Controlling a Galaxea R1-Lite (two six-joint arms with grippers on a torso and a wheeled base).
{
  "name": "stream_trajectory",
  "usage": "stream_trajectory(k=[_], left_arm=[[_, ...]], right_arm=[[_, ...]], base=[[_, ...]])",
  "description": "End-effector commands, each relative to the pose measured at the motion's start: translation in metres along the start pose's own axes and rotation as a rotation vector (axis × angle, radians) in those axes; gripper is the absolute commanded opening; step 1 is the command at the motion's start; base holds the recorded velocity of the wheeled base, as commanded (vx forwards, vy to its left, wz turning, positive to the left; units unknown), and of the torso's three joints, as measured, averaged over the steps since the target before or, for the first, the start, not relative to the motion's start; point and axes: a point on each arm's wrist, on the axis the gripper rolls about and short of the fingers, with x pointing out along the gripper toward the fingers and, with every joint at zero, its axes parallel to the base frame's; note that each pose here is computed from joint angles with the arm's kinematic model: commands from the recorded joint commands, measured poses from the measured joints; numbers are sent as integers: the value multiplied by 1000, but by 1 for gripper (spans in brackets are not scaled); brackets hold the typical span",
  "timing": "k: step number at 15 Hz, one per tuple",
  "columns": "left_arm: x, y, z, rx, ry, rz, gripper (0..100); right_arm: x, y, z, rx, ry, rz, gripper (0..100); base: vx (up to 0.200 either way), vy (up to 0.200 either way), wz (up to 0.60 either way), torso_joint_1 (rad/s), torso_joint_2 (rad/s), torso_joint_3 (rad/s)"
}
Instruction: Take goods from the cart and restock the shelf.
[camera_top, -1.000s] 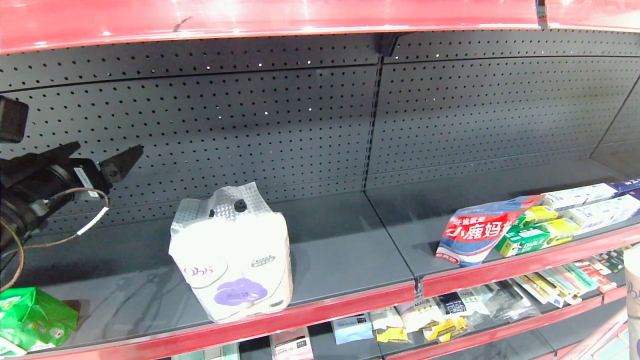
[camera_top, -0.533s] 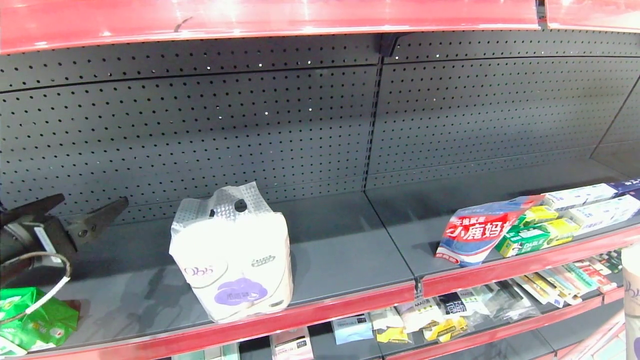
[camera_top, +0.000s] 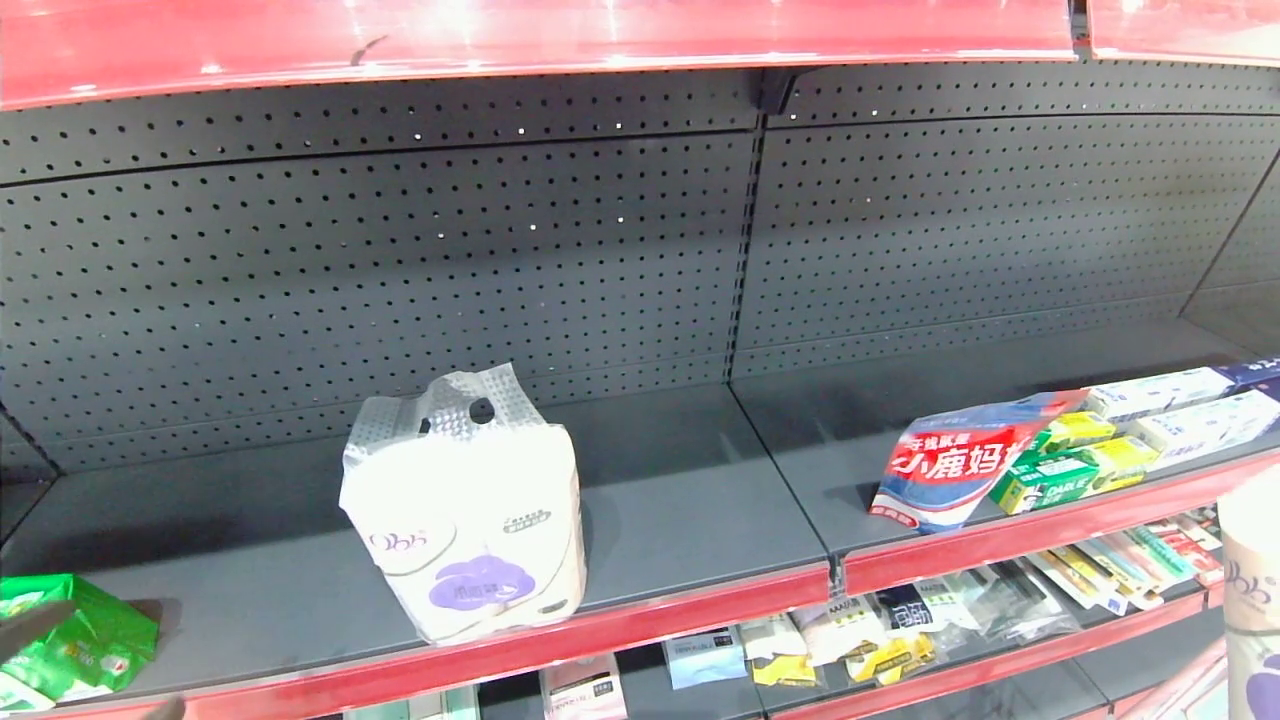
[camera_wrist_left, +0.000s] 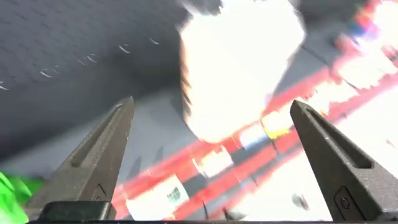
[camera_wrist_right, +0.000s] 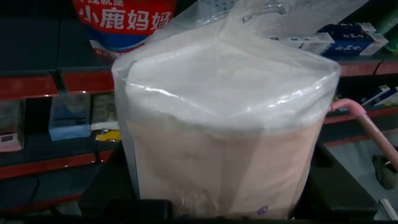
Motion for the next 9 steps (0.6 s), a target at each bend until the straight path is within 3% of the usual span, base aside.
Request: stream_trajectory(k=[1, 3, 4, 5, 7, 9], left_arm=[[-50, -19, -32, 102, -85, -53, 100], [-54, -18, -45, 95, -62, 96, 100], [-54, -18, -45, 95, -62, 96, 100], [-55, -14, -54, 89, -58, 291, 100], [-55, -13, -58, 83, -57, 380, 100], [-49, -10, -67, 18, -34, 416, 100]], right_arm=[[-5, -3, 10, 13, -44, 15, 0], [-12, -6, 21, 28, -112, 77, 0], [-12, -6, 21, 28, -112, 77, 0], [-19, -9, 35, 33, -174, 164, 0], [-18, -8, 42, 27, -197, 244, 0], [-12, -7, 57, 14, -198, 317, 0]], base=[[0, 0, 0, 0, 0, 0], [0, 0, 0, 0, 0, 0], [0, 0, 0, 0, 0, 0], [0, 0, 0, 0, 0, 0], [0, 0, 0, 0, 0, 0], [0, 0, 0, 0, 0, 0]])
